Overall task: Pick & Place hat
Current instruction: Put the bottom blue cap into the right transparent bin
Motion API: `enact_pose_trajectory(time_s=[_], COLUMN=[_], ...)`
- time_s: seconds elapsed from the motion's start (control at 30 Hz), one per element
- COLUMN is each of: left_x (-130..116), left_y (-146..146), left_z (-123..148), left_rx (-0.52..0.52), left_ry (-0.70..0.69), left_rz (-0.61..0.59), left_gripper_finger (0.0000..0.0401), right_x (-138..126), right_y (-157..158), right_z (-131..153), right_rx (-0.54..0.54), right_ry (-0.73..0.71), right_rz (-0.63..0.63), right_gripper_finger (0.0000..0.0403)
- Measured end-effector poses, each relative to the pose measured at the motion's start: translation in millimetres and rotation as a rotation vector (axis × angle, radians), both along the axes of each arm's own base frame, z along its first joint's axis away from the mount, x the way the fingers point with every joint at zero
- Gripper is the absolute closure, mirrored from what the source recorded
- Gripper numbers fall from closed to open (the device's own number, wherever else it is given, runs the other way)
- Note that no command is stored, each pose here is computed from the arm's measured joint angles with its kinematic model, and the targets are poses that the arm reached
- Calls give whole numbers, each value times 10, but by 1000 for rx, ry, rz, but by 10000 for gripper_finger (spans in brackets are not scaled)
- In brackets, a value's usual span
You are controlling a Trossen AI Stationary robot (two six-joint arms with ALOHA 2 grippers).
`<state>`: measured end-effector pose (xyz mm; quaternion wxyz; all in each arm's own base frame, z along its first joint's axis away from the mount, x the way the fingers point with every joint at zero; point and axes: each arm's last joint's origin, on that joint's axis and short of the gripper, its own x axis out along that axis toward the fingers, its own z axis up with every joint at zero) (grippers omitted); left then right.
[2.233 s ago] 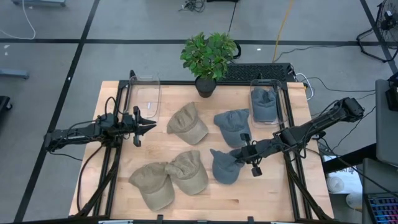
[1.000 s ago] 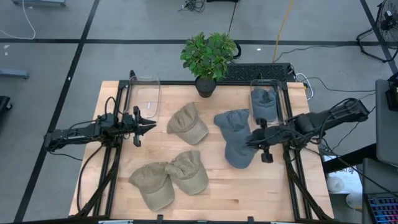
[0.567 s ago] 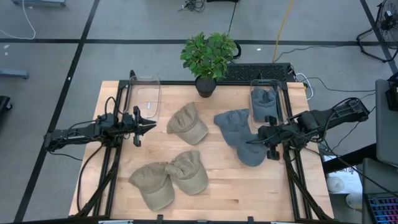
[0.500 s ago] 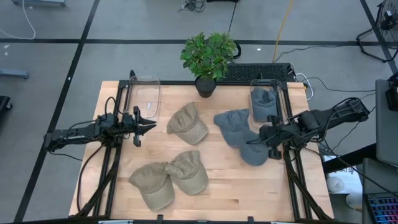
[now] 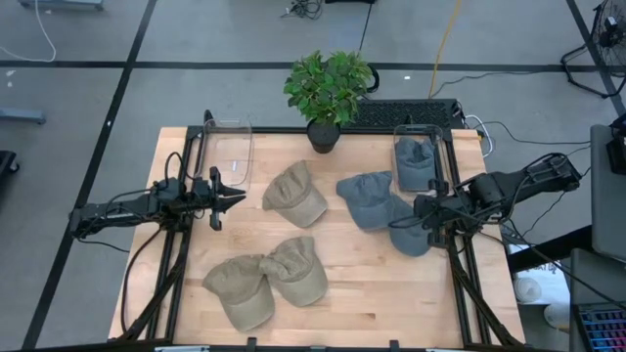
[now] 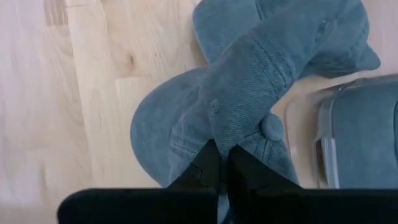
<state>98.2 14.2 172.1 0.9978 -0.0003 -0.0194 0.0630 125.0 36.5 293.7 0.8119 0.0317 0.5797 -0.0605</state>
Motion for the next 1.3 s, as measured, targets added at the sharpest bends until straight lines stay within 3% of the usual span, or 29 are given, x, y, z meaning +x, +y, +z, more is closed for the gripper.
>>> enact_pose_trajectory(time_s=[0.27,0.33,0.53,0.8,1.07,1.3], left_x=[0,0,0,0,0,0], left_y=[0,0,0,0,0,0], left_z=[0,0,0,0,0,0], left_rx=[0,0,0,0,0,0], left_ry=[0,0,0,0,0,0], left_rz=[0,0,0,0,0,0], left_gripper_finger=[334,334,334,334,334,334], right_x=[-1,1,9,-26,-136,-180], right_y=[2,0,-11,-32,-196,-282], right_z=[-1,0,3,37,432,783], right_rx=[-109,-128,-152,-166,-361,-403], right_ry=[23,22,8,6,-33,-135], right_rz=[328,354,289,305,220,196], right_gripper_finger=[403,403,403,403,403,403])
